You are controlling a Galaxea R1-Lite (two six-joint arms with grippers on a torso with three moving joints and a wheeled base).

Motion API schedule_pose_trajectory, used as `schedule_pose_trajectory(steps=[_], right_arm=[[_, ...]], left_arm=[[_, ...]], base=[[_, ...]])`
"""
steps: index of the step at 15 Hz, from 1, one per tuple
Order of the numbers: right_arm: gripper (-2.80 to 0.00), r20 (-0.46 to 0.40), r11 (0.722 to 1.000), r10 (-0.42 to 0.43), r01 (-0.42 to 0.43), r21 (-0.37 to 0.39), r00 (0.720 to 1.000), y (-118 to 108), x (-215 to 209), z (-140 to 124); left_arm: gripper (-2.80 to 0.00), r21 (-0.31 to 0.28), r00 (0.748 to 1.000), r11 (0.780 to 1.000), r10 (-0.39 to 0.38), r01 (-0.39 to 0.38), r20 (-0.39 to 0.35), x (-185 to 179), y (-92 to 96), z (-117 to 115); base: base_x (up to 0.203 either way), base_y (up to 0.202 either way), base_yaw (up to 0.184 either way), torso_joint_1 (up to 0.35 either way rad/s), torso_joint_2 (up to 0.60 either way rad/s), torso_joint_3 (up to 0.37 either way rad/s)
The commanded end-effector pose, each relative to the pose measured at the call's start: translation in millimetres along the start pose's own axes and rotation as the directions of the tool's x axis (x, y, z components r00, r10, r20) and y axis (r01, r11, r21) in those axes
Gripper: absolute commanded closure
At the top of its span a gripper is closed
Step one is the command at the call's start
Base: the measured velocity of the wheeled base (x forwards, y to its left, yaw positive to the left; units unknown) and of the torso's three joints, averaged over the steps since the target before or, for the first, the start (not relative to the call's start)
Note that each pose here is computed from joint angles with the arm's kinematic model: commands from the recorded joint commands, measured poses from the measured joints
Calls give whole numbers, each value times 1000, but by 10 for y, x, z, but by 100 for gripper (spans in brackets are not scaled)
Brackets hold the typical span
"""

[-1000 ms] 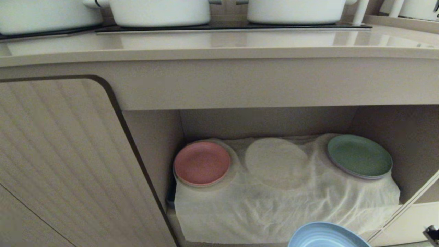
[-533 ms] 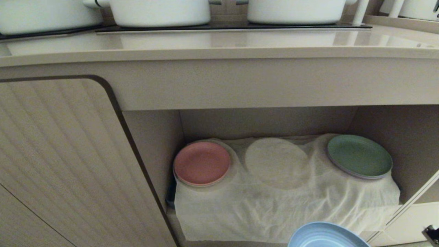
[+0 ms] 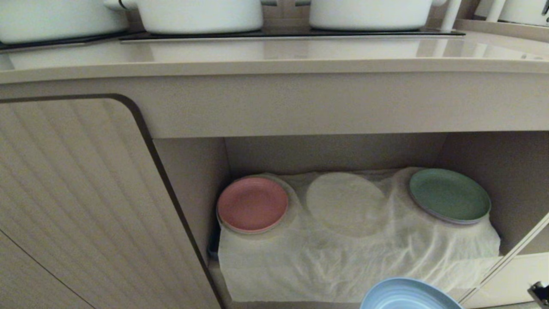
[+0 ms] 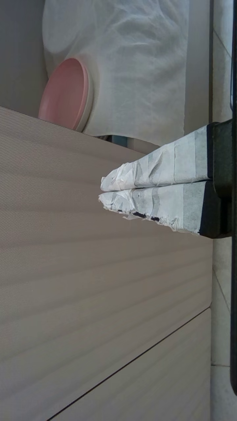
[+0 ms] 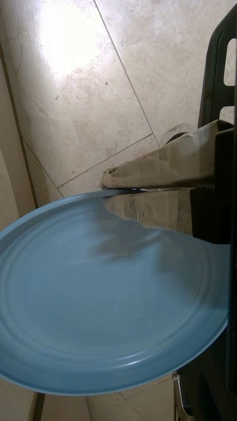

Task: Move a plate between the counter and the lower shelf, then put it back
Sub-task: Put the plate

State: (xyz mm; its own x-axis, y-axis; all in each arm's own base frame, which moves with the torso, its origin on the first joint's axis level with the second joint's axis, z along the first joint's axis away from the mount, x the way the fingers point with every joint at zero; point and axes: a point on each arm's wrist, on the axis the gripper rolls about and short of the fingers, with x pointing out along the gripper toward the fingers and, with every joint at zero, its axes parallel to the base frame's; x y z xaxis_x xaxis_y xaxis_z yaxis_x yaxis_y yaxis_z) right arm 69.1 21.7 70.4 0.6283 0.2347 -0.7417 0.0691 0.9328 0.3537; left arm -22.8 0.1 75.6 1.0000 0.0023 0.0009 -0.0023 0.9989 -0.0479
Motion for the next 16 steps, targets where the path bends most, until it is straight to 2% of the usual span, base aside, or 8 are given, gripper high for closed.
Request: schedule_pose_trajectory(steps=[1,13,16], right_arm=[[0,3,1000,2,-2,2,1000,4,2,6],[0,42,999,24,-25,23,999,29,-13,50],[0,25,1000,14,-14,22,1000,17,2,30]], left_arm=[[0,-1,1000,1000,1,-1,1,0,0,0],[0,0,1000,1000,1,-1,1,0,0,0],[0,-1,1000,1000,1,-1,1,0,0,0]], base=[[0,0,0,0,0,0],[0,0,0,0,0,0],[0,0,0,0,0,0]])
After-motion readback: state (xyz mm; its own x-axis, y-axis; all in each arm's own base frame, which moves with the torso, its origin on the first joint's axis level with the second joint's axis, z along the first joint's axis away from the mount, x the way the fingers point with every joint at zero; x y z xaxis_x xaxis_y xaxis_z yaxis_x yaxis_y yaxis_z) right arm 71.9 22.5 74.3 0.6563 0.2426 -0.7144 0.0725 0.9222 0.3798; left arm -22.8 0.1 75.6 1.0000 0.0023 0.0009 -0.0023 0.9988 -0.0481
